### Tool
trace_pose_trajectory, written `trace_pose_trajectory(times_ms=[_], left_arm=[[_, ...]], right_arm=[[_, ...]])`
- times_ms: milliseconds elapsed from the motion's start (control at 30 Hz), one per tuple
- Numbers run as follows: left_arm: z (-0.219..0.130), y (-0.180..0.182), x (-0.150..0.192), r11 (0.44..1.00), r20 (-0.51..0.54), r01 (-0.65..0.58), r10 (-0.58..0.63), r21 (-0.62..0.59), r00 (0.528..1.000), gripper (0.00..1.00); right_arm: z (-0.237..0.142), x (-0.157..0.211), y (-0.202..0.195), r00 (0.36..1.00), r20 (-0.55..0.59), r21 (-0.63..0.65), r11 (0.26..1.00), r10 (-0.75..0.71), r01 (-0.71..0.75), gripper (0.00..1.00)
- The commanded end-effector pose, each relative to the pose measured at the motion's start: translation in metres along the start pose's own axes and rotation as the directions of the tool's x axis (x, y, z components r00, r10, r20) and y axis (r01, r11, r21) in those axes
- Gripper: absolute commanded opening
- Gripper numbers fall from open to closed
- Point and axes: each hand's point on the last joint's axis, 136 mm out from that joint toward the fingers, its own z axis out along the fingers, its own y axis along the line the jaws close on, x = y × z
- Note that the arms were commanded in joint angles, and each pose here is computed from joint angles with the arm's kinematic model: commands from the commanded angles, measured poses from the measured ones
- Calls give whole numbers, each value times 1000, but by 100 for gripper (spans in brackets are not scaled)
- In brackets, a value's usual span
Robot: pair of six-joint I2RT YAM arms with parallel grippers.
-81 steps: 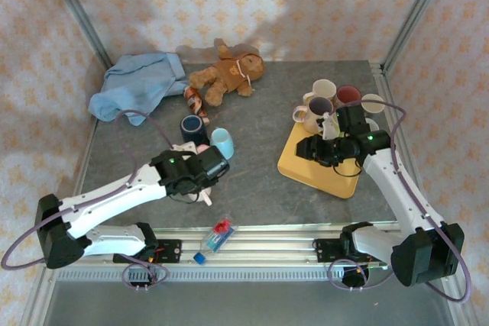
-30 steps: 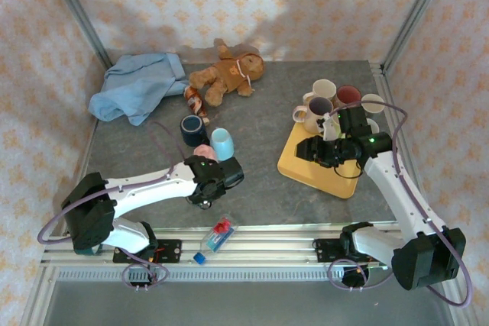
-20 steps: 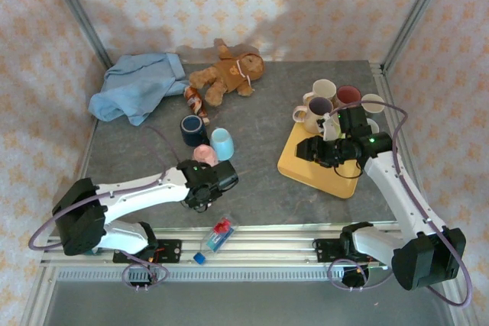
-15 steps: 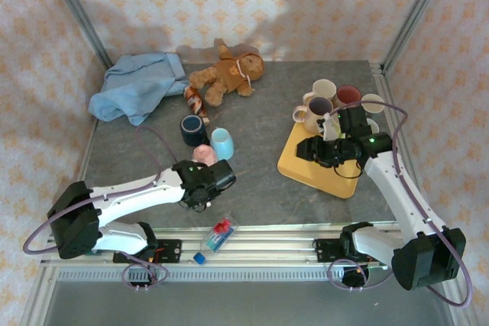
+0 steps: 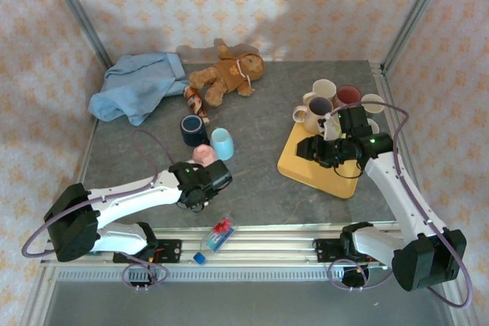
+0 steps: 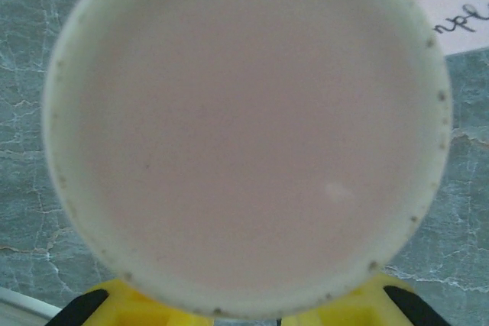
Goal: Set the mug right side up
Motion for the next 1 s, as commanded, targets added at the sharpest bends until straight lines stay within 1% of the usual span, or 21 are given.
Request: trace_pose_trajectory(times_ms=[0,233,400,533,667,800,967], left_arm=[[2,7,-5,1000,18,-4,4,-17,1000,24],[5,10,-7,1000,17,-3,3,-13,1000,20],[1,10,-10,1000,17,-15,15,-13,1000,13],[-21,7,-20,999,34,-54,54,-2,998,9],[-41,5,-29,997,28,-71,70,19,997,6],[-61,1,-40,997,42,-44,41,64,998,5],[-87,-5,-59,990,84,4,-16,140,996,4]], right_arm=[[-5,-9,11,999,33,-24,1000,-17,18,47],[-5,-10,11,999,33,-24,1000,-12,12,47],[-5,-10,10,999,34,-20,1000,-9,10,47],[-5,-11,9,999,41,-17,1000,1,0,47],[-3,-14,11,999,50,-26,1000,8,-6,47],[-4,-16,12,998,56,-29,1000,8,-7,47],[-7,-18,17,998,58,-39,999,4,-2,47]])
